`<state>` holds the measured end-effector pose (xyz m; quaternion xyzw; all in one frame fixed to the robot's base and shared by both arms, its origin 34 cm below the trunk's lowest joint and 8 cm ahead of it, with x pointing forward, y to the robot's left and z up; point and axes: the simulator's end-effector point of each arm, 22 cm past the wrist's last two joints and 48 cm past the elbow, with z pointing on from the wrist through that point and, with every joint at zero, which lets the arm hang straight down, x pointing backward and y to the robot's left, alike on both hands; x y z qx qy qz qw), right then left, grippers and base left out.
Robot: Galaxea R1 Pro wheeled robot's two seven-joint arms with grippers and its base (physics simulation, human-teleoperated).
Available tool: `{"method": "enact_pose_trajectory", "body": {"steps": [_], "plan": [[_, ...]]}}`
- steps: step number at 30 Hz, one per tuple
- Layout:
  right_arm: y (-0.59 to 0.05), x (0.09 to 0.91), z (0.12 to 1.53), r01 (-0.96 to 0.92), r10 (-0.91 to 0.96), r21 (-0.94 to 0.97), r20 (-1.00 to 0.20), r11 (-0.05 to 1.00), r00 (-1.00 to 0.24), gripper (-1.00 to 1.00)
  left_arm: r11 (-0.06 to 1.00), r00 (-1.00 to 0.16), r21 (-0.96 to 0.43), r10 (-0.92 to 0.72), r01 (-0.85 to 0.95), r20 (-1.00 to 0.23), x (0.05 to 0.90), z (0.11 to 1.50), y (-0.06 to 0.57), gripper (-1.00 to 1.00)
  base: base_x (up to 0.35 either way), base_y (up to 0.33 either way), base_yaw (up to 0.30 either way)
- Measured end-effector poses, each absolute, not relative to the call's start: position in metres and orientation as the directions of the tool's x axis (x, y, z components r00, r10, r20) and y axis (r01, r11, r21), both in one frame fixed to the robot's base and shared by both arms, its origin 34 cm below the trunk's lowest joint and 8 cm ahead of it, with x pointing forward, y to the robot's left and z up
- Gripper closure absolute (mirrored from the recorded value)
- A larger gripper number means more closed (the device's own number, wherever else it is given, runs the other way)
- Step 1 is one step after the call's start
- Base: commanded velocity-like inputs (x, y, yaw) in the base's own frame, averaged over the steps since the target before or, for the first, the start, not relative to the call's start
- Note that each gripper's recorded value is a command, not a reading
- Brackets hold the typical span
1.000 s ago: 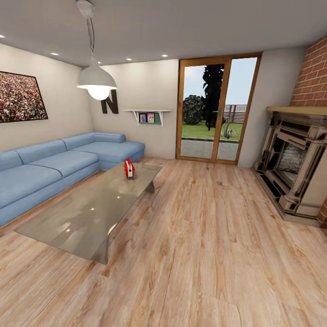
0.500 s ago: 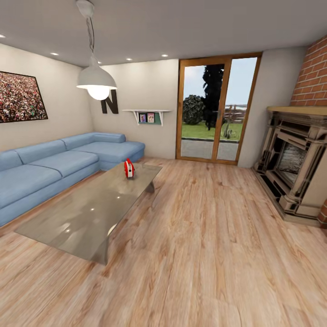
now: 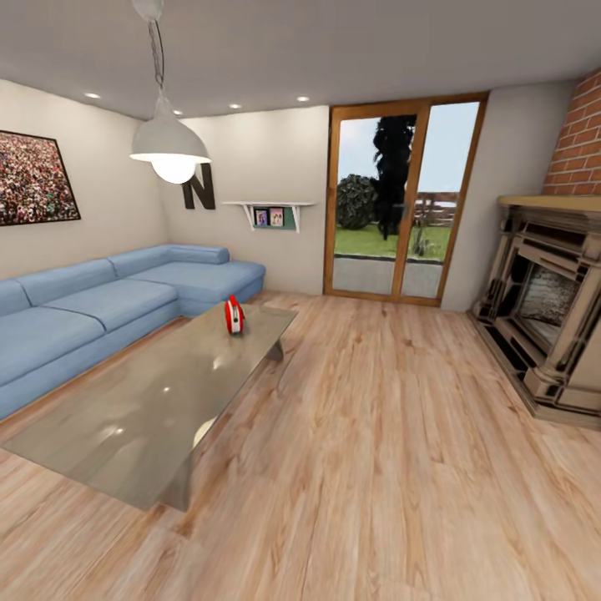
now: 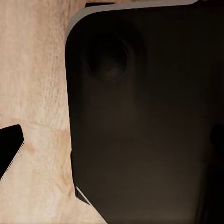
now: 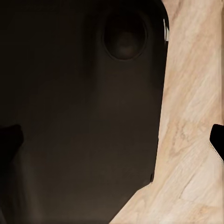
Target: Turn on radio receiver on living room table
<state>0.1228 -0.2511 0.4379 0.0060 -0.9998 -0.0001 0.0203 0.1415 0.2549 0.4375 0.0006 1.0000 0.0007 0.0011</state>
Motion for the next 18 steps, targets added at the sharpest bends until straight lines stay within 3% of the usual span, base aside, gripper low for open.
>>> {"method": "enact_pose_trajectory", "body": {"steps": [18], "plan": [[-0.2511, 0.1228, 0.4379, -0.008, -0.008, 0.000, 0.040, 1.000, -0.999, -1.00, 1.000, -1.000, 0.004, -0.008, -0.008, -0.001, 0.1409, 0.4375, 0.2563, -1.00, 0.323, 0.000, 0.000]]}}
